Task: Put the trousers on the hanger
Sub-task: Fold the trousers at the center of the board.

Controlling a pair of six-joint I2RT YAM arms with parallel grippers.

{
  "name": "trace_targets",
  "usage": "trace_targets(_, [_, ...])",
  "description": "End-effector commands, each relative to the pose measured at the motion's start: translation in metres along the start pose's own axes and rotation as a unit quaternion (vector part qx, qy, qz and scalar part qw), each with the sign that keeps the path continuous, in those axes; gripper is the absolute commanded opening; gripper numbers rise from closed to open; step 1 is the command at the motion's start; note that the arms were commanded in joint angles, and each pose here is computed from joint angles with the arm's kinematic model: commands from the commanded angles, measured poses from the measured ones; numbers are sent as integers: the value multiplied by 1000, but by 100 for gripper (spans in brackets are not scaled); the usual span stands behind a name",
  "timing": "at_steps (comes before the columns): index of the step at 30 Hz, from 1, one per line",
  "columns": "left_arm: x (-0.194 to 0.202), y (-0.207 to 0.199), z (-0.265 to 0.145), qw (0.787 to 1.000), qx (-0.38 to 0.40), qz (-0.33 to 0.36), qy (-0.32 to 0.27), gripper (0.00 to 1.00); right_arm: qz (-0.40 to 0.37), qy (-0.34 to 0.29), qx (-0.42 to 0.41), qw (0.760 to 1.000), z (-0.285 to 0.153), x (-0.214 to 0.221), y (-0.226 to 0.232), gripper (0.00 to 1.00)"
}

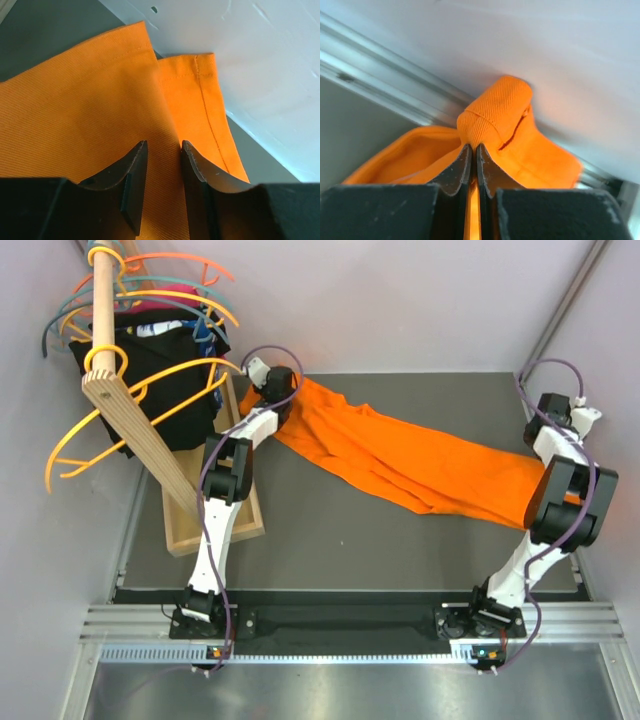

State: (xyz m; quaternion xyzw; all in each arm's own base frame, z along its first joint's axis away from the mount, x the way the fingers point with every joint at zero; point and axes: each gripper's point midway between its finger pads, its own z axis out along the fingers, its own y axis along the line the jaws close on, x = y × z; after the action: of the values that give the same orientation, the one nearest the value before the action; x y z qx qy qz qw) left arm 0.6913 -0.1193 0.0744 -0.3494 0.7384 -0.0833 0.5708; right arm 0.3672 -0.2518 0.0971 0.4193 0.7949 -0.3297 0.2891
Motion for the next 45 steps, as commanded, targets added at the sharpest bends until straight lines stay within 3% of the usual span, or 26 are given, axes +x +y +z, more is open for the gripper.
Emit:
trace_targets(1, [-43,-19,-15,999,12,-19,-26,39,20,-114,77,990,-25,-54,-42,0])
trace_targets(3, [-44,-20,-15,999,14,-19,-26,39,-5,-129,130,983,-26,-52,-65,0])
trace_targets(7, [-43,-18,-16,1000,12,-16,-24,39,-4,-123,145,982,-9,-43,-73,0])
trace_targets(16, [-55,-32,-22,999,38,-2,-27,44,-44,-96,135,985,15,-38,-45,4])
trace_targets(17, [-61,-35,-24,999,41,-5,-32,46,-42,-97,130,986,13,-39,-43,7])
trace_targets(20, [-77,-52,-29,996,72,-25,-50,52,-53,-96,89,990,0,-38,-28,45])
trace_targets(27, [-95,-65,-25,989,101,-83,-66,59,-98,-95,-56,989,-67,-47,48,79])
trace_targets(31, [-93,-65,-31,992,99,-68,-46,57,-121,-70,-202,969,-130,-41,99,88])
trace_targets(32, [-88,-58,-31,994,87,-58,-37,56,-121,-61,-239,961,-143,-37,108,88])
trace_targets(35, [-92,-44,-42,997,68,-33,-36,55,-131,-4,-399,907,-203,-4,145,84])
trace_targets(38, [-98,-24,-52,999,33,-11,-37,54,-189,68,-573,794,-289,64,177,81])
trace_targets(39, [-97,-19,-53,999,23,-14,-33,51,-217,85,-597,768,-310,90,183,80])
trace_targets(42, [-95,-7,-54,1000,2,-12,-10,45,-243,95,-637,725,-344,122,188,80])
trace_targets(45, [-84,2,-55,1000,-12,-7,13,48,-271,91,-662,692,-368,139,197,77])
